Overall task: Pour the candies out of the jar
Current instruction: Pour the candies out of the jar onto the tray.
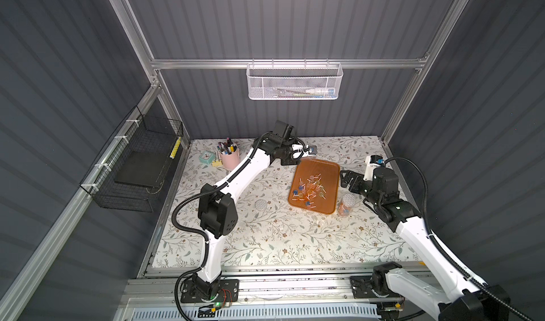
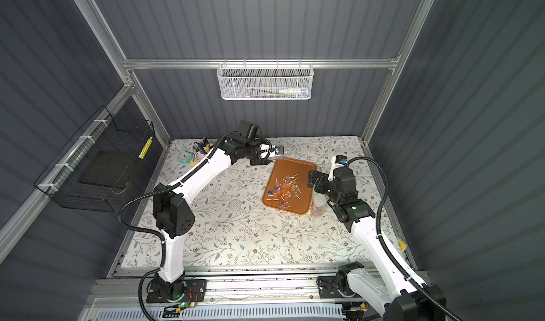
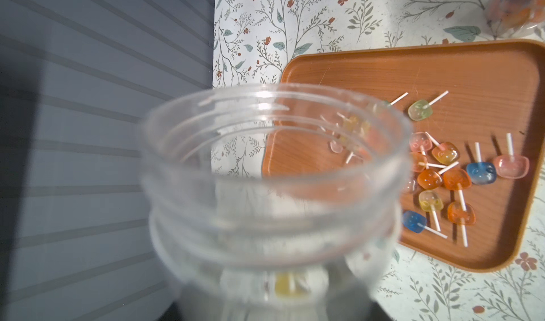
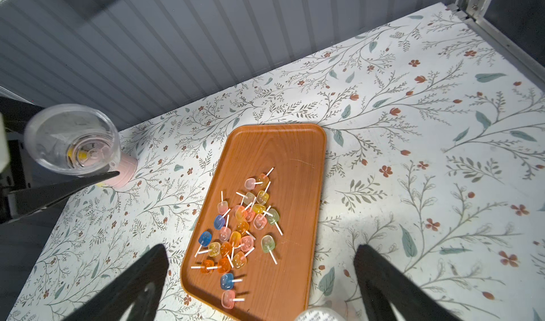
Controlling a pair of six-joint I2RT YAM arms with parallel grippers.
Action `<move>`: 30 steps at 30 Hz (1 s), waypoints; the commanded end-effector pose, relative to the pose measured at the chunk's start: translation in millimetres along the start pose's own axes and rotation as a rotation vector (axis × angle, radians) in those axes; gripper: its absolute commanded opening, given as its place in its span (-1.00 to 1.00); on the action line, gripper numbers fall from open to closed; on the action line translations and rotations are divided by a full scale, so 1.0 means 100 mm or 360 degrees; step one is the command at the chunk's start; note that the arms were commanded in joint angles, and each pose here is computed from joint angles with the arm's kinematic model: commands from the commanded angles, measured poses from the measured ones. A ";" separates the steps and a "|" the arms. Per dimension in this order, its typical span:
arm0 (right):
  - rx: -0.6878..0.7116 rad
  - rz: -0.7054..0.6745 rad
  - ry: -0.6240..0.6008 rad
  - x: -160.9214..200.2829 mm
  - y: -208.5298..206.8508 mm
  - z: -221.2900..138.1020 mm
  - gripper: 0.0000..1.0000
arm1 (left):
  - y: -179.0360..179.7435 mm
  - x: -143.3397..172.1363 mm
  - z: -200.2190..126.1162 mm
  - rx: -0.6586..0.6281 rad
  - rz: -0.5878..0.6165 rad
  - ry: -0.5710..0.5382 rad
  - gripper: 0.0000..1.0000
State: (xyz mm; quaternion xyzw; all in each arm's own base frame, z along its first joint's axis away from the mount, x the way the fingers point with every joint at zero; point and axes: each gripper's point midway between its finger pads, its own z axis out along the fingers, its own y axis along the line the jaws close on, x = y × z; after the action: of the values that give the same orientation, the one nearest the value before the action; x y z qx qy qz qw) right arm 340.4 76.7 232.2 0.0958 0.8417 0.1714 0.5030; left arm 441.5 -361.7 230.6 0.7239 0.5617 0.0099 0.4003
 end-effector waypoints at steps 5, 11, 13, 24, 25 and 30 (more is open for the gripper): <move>-0.0009 0.0028 -0.0010 0.01 0.00 0.00 0.98 | -0.41 0.55 0.41 0.0092 0.0435 0.0672 -1.00; -0.0010 0.0033 -0.0005 0.02 -0.01 0.01 0.98 | -0.53 0.97 0.69 0.0095 0.0769 0.1096 -1.00; -0.0005 0.0029 -0.0004 0.03 -0.02 0.01 0.98 | -0.53 1.02 0.76 0.0087 0.0839 0.1153 -1.00; -0.0010 0.0037 0.0001 0.04 -0.02 0.02 0.98 | -0.30 0.92 0.83 -0.0147 0.1272 0.1301 -1.00; -0.0011 0.0038 0.0000 0.04 -0.01 0.02 0.98 | -0.26 0.88 0.81 -0.0166 0.1297 0.1302 -1.00; -0.0016 0.0038 0.0000 0.04 -0.01 0.02 0.98 | -0.10 0.79 0.81 -0.0235 0.1397 0.1307 -1.00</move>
State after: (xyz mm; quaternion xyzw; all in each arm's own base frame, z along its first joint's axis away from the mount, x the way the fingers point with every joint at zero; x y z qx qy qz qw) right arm 340.6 77.6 231.2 0.1018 0.8391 0.1789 0.5034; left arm 492.9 -334.2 95.8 0.8077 0.3461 0.4573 0.1368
